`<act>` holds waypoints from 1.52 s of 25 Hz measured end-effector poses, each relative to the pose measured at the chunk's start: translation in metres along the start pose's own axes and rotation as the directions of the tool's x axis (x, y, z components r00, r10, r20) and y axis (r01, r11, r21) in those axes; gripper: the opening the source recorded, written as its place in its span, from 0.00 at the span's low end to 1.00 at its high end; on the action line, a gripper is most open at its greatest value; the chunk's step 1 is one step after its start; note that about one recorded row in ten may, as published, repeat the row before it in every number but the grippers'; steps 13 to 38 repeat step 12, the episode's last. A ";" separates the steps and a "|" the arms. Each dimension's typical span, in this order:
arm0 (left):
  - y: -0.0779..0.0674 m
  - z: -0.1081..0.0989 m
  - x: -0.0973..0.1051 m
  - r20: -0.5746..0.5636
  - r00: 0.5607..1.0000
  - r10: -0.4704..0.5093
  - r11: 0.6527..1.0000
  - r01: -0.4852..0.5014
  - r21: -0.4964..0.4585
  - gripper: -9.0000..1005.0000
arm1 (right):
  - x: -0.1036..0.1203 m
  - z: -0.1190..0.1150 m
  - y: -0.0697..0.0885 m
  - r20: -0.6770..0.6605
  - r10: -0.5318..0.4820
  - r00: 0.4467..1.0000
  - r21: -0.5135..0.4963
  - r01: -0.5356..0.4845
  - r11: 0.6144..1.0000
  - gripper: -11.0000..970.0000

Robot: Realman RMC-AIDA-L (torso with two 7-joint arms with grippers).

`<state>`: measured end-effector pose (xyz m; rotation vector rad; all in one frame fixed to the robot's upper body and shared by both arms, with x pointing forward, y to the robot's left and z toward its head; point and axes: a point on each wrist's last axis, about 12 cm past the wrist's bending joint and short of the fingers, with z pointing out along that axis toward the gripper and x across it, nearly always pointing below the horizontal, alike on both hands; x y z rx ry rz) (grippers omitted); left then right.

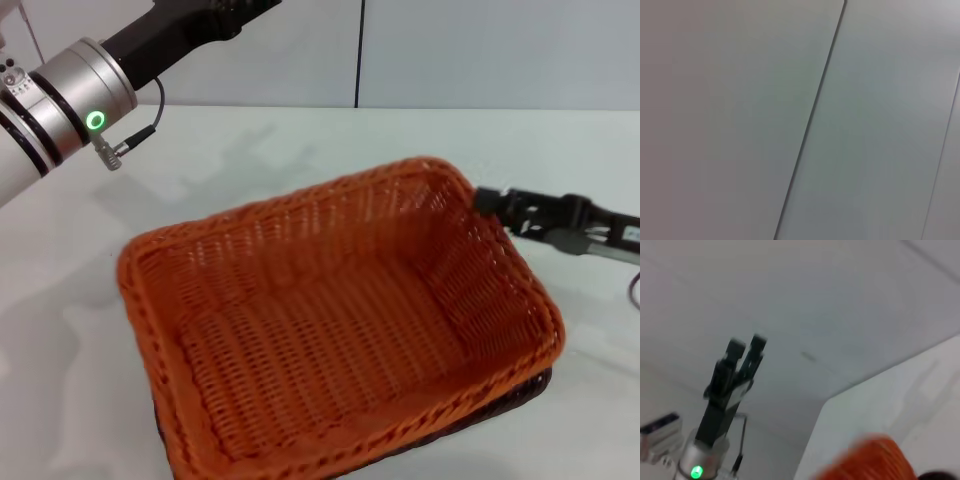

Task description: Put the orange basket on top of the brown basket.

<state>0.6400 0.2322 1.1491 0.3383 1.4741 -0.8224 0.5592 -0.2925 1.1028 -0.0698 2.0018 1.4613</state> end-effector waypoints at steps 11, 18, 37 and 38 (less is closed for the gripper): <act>0.003 -0.012 -0.002 0.014 1.000 0.009 1.000 -0.009 -0.003 0.86 | -0.045 -0.062 -0.009 0.286 -0.109 0.952 0.127 0.075 0.989 0.76; 0.004 -0.014 -0.002 0.017 1.000 0.009 1.000 -0.009 -0.006 0.86 | -0.048 -0.062 -0.009 0.314 -0.136 0.940 0.132 0.098 0.986 0.76; 0.004 -0.014 -0.002 0.017 1.000 0.009 1.000 -0.009 -0.006 0.86 | -0.048 -0.062 -0.009 0.314 -0.136 0.940 0.132 0.098 0.986 0.76; 0.004 -0.014 -0.002 0.017 1.000 0.009 1.000 -0.009 -0.006 0.86 | -0.048 -0.062 -0.009 0.314 -0.136 0.940 0.132 0.098 0.986 0.76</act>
